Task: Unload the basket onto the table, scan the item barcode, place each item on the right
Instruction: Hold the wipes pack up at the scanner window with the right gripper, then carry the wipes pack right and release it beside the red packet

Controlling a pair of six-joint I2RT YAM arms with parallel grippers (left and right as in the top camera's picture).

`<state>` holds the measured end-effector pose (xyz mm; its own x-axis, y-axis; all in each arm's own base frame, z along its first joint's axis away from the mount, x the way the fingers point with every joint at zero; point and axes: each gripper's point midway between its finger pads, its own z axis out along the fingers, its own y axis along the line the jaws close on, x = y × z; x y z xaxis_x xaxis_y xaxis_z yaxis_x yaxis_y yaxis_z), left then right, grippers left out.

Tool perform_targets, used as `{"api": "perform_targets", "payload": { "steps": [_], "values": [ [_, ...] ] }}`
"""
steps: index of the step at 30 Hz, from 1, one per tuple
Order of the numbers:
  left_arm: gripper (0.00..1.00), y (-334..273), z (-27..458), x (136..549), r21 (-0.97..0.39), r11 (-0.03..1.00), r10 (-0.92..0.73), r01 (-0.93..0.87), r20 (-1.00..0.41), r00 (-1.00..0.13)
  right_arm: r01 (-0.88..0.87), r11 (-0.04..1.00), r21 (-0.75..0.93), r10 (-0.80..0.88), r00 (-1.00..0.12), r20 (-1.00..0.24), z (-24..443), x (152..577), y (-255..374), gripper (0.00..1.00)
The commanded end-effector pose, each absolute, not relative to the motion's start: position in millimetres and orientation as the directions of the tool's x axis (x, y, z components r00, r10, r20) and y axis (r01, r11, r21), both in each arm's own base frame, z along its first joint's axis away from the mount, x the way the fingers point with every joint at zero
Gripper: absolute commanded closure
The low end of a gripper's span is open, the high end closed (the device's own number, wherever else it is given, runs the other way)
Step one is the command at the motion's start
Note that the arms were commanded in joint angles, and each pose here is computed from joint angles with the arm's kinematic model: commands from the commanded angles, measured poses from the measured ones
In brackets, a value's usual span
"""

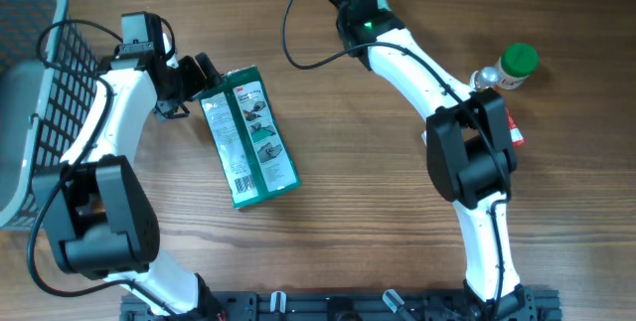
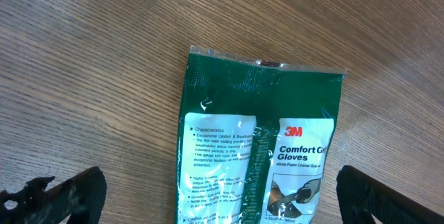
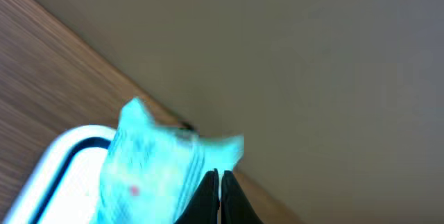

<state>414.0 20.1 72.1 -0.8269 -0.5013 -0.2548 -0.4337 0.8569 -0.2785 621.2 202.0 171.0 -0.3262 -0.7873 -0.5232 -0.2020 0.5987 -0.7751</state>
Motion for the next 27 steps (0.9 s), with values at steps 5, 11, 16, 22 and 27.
{"api": "perform_targets", "payload": {
  "steps": [5,11,16,22,27],
  "values": [
    [0.00,23.4,81.4,418.0,-0.283,0.860,-0.498,-0.425,-0.281,-0.821,-0.180,0.528,-0.830,-0.836,-0.282,-0.471,204.2,622.2,199.2,0.96],
    [0.00,23.4,81.4,418.0,-0.283,0.860,-0.498,-0.425,-0.281,-0.821,-0.107,0.797,-0.594,-0.587,-0.366,-0.722,235.6,608.0,171.6,0.96],
    [0.00,23.4,81.4,418.0,-0.283,0.860,-0.498,-0.425,-0.281,-0.821,-0.296,0.916,-0.272,-0.397,-0.555,-0.731,203.8,583.6,114.8,0.46],
    [0.00,23.4,81.4,418.0,-0.283,0.860,-0.498,-0.425,-0.281,-0.821,-0.366,0.928,0.062,-0.253,-0.745,-0.617,140.9,556.1,53.3,0.43],
    [0.00,23.4,81.4,418.0,-0.283,0.860,-0.498,-0.425,-0.281,-0.821,-0.482,0.876,-0.011,-0.399,-0.713,-0.577,122.5,550.1,62.0,0.44]
  ]
}}
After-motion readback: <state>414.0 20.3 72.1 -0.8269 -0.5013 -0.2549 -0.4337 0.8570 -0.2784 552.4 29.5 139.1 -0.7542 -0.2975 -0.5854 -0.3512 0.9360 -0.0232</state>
